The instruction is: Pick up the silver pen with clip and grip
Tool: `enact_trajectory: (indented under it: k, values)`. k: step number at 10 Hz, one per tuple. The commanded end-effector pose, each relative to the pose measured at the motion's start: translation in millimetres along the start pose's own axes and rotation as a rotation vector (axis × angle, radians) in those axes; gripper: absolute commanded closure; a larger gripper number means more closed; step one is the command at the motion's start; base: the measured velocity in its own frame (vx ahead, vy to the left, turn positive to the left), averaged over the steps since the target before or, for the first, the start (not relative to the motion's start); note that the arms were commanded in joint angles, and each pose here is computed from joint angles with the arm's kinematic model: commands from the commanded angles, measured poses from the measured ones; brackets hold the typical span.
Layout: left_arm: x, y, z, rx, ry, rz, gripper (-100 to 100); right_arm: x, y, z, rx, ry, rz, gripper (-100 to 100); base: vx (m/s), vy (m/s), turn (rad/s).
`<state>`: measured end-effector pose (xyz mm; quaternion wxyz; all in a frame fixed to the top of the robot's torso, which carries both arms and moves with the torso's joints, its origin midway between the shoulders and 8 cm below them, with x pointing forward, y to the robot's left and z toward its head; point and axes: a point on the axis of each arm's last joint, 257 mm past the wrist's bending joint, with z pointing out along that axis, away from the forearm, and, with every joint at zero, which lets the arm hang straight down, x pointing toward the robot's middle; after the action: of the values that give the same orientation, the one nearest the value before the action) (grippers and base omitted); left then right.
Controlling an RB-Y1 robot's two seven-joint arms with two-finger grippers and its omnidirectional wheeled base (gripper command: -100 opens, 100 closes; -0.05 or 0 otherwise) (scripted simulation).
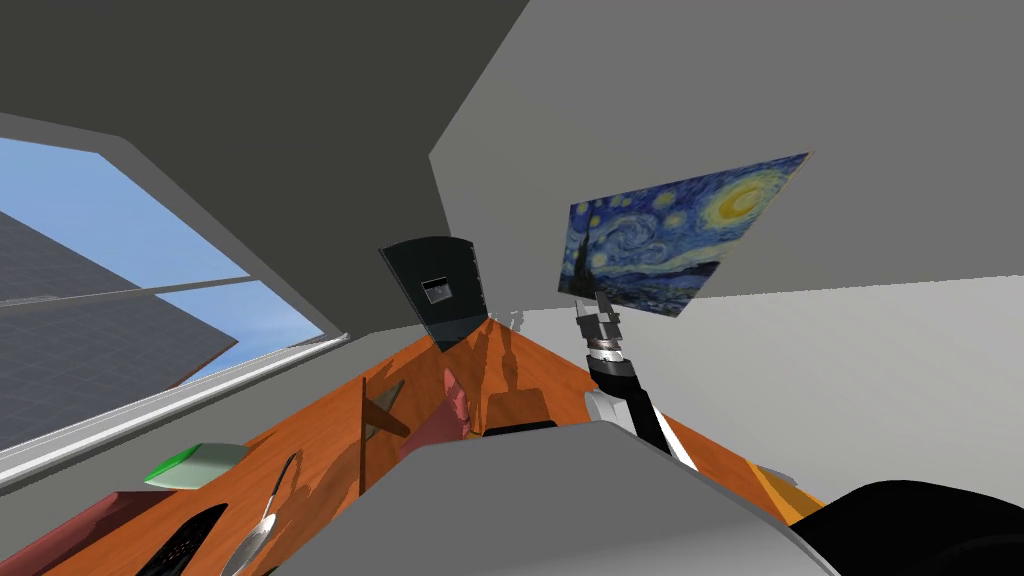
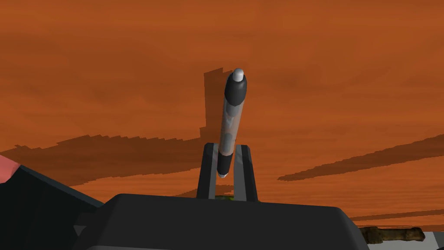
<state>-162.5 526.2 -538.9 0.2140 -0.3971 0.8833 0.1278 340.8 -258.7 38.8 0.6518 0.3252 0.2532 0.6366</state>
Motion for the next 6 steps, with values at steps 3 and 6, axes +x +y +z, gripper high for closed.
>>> enact_trajectory:
  k: [3, 6]
  values:
    - [5.3, 15, -23.6, 0.004, -0.001, 0.014, 100, 0, 0, 0.0, 0.000, 0.000, 0.000, 0, 0.056, -0.022, 0.049]
    - [6.0, 14, -22.1, 0.004, -0.001, 0.014, 0, 0, 0, 0.0, 0.000, 0.000, 0.000, 0, 0.020, -0.009, 0.006]
